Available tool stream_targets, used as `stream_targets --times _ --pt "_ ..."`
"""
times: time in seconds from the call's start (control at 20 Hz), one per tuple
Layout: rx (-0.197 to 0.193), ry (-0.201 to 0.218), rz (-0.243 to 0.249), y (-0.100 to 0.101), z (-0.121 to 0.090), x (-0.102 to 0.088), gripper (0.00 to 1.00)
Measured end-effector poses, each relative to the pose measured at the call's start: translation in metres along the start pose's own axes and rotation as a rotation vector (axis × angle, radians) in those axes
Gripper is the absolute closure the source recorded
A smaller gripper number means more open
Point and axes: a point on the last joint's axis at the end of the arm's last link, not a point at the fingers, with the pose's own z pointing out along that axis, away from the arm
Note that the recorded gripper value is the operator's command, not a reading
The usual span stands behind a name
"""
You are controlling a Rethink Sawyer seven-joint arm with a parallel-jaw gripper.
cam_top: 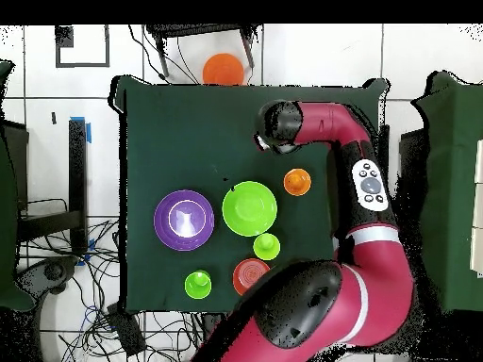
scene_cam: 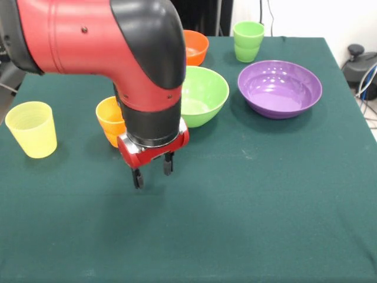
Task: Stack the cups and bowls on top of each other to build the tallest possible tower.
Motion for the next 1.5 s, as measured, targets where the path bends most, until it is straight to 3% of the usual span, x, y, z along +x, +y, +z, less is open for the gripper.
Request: stream_targets --times 0.25,0.5,0.85,1.5 --pt "0.005 0.051 0.039 0.008 0.028 0.01 0.0" --pt "0.031 0.06 0.102 0.004 0.028 0.006 0.0" --pt "0.041 0.07 0.153 0.005 0.028 0.005 0.0" --pt "0.042 0.082 0.18 0.005 0.028 0.007 0.0"
